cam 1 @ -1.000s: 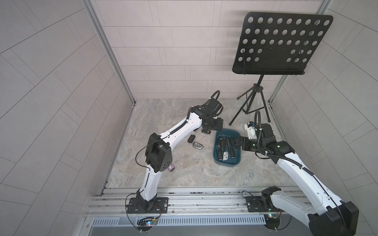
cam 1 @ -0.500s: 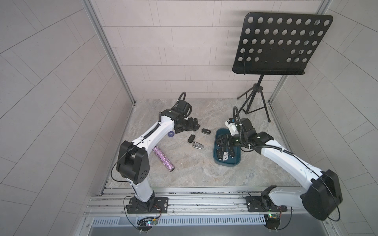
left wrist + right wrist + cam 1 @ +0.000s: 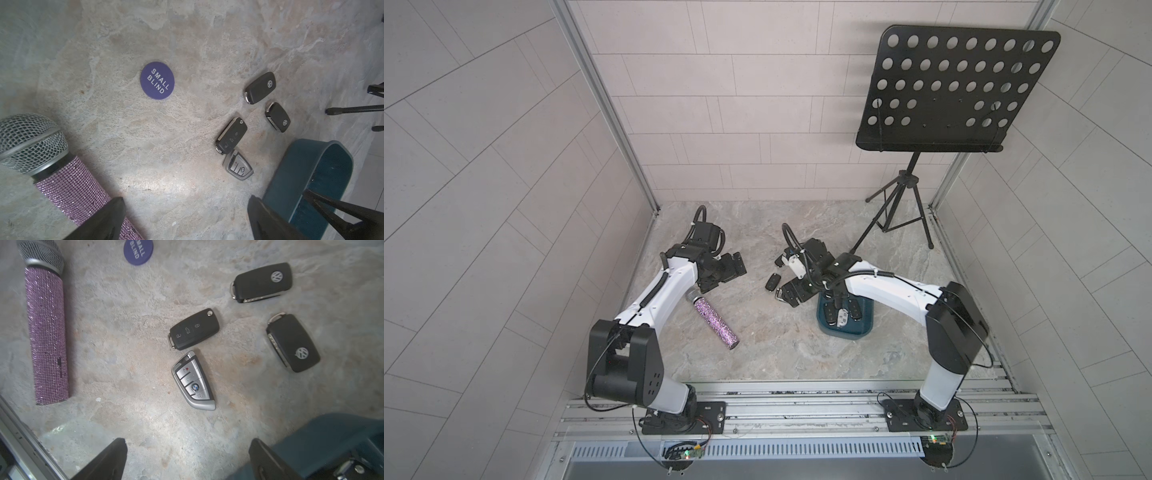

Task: Place the car key into the storage box
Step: Pick up the car key from the center of the board.

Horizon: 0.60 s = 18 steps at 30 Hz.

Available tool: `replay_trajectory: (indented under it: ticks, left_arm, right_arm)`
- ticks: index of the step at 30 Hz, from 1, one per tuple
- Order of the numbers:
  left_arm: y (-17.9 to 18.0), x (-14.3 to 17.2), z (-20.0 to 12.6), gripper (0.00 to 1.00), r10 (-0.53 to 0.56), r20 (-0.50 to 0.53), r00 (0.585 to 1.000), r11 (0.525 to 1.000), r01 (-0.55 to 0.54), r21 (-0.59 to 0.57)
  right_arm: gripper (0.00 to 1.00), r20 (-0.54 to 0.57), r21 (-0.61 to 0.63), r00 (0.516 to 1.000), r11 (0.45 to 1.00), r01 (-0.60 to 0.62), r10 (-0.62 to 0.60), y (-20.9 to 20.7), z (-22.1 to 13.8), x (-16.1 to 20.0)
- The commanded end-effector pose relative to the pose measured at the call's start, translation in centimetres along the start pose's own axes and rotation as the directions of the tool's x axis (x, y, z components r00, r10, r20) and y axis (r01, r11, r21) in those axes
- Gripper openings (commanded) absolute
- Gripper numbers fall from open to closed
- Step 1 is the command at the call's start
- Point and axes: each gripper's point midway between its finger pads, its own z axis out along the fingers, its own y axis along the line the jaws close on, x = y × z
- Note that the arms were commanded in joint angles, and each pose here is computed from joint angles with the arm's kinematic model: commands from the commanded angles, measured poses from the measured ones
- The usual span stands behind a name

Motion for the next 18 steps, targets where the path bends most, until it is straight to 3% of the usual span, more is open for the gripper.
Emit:
replay_trajectory:
  ticks: [1,18]
  left_arm:
    - [0.2,-0.1,-0.1,1.0,-0.032,0.012,0.999,0.999,0.032,0.029]
    - [0.6,0.3,-1.5,1.0,-0.025,0.015,1.0,0.999,0.025,0.034]
  right_arm:
    - [0.94,-0.087,0.048,0.99,0.992,0.114,-0.109,0.0,1.0,0.7]
    - [0.9,-0.208,0.065,0.945,0.961,0.269,-0.251,0.1,7.0,0.2]
